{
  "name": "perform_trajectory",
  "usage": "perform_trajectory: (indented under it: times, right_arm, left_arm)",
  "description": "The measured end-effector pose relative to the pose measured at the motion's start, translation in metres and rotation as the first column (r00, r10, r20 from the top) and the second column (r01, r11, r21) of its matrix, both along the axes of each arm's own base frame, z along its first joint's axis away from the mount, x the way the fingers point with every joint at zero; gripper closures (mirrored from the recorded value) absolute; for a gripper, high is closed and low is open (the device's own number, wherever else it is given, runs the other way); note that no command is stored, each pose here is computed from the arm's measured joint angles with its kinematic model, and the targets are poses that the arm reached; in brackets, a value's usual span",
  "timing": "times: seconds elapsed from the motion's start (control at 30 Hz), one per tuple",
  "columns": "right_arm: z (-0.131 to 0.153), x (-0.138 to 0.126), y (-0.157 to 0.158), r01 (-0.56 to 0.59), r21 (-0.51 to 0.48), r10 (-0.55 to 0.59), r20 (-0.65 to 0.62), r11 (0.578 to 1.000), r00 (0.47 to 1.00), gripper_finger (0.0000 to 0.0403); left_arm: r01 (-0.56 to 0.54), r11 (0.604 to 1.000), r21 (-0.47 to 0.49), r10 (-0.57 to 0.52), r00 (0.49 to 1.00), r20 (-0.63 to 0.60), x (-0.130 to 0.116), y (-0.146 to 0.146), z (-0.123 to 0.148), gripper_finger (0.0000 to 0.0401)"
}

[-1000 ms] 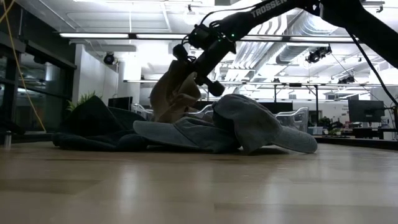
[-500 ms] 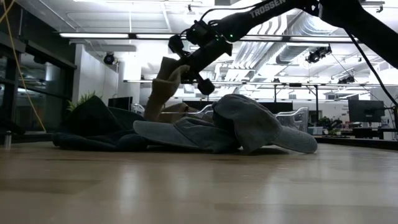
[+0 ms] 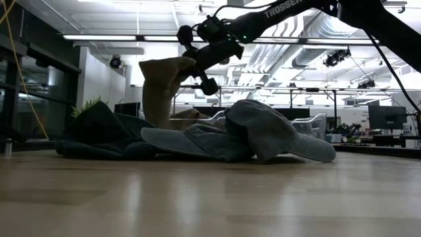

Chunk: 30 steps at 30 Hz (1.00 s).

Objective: Pick & Place hat
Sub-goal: Put the brown cap into the left transparent bin

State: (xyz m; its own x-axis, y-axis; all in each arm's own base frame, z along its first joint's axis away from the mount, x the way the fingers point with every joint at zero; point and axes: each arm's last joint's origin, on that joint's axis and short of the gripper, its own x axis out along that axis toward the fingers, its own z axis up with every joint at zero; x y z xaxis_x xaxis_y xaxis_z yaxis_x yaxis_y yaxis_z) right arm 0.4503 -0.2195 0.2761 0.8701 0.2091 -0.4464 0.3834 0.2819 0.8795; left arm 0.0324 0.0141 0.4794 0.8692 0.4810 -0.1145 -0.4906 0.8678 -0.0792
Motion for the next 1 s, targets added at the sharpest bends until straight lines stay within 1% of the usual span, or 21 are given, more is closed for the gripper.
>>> perform_trajectory:
  times: [0.13, 0.27, 0.53, 0.8, 1.0]
  right_arm:
    - [0.001, 0.0, 0.002, -0.041, 0.009, 0.041, 0.015, 0.999, 0.999, 0.0403]
    - [0.001, -0.001, 0.002, -0.108, 0.014, 0.108, 0.042, 0.994, 0.993, 0.0403]
    - [0.002, -0.003, 0.0, -0.174, 0.027, 0.172, 0.074, 0.984, 0.982, 0.0403]
    - [-0.01, -0.004, -0.01, -0.139, 0.052, 0.135, 0.075, 0.989, 0.988, 0.0403]
    - [-0.031, 0.003, -0.016, -0.131, 0.074, 0.126, 0.059, 0.989, 0.99, 0.0403]
  left_arm:
    - [0.0, 1.0, 0.001, 0.0, 1.0, -0.005, 0.0, 0.0, 0.0, 0.0208]
    - [0.0, 1.0, 0.001, 0.0, 1.0, -0.006, 0.0, 0.0, 0.0, 0.0208]
    - [0.0, 1.0, 0.003, 0.0, 1.0, -0.007, 0.0, 0.0, 0.0, 0.0208]
    - [-0.006, 1.0, 0.004, 0.006, 1.0, -0.006, 0.0, 0.0, 0.0, 0.0208]
    - [-0.007, 1.0, 0.004, 0.007, 1.0, -0.006, 0.0, 0.0, 0.0, 0.0208]
